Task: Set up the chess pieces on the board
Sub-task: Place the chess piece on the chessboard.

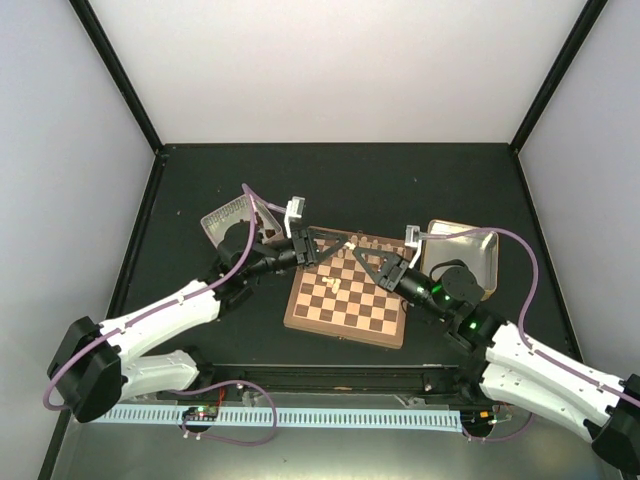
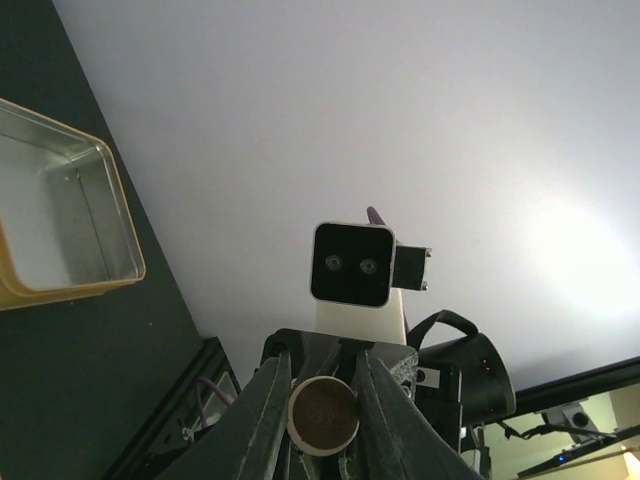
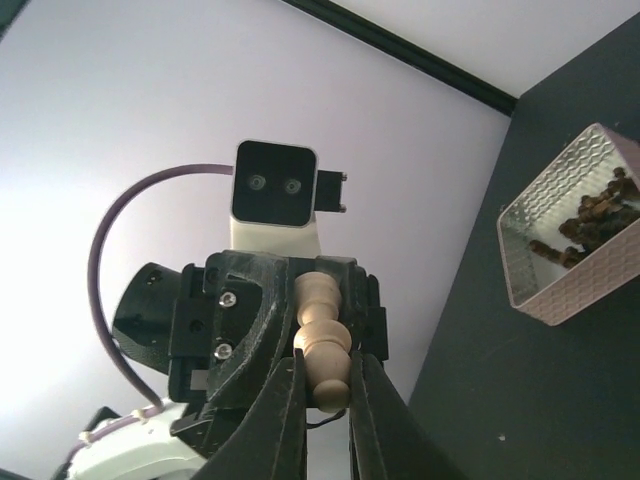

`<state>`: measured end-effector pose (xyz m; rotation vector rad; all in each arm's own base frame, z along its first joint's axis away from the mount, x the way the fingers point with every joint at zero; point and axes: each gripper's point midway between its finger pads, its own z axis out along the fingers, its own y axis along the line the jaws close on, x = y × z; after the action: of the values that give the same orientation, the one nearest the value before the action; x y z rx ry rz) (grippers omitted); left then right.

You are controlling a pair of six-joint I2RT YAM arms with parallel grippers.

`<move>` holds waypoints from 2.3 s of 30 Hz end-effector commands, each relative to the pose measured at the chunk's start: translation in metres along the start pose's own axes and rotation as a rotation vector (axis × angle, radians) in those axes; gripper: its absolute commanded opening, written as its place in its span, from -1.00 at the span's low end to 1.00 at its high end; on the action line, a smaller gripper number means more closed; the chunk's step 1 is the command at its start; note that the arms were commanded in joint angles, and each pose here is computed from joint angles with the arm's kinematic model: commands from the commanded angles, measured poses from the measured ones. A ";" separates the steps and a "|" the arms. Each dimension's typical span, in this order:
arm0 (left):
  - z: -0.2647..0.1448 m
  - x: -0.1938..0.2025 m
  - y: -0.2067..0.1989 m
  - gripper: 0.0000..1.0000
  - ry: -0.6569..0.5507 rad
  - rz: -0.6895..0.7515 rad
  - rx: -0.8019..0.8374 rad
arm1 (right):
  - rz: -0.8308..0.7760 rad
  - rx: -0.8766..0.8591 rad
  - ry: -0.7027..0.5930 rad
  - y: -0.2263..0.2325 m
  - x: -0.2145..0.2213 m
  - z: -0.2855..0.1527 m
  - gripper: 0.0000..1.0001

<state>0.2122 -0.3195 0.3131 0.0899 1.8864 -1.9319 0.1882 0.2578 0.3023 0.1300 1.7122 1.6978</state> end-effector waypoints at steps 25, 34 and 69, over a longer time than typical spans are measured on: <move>-0.159 -0.028 0.115 0.70 -0.252 0.448 -0.908 | -0.538 0.964 0.604 -0.117 -0.059 0.034 -0.97; -0.173 -0.017 0.132 0.71 -0.188 0.481 -0.985 | -0.545 1.106 0.768 -0.170 -0.053 0.072 -0.97; -0.159 -0.010 0.142 0.73 -0.110 0.464 -0.953 | -0.541 1.309 0.988 -0.271 -0.024 0.088 -0.95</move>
<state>0.2280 -0.1597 0.1691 0.0987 2.2603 -0.6164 0.3598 0.2787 0.0743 -0.5883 2.9506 -0.0315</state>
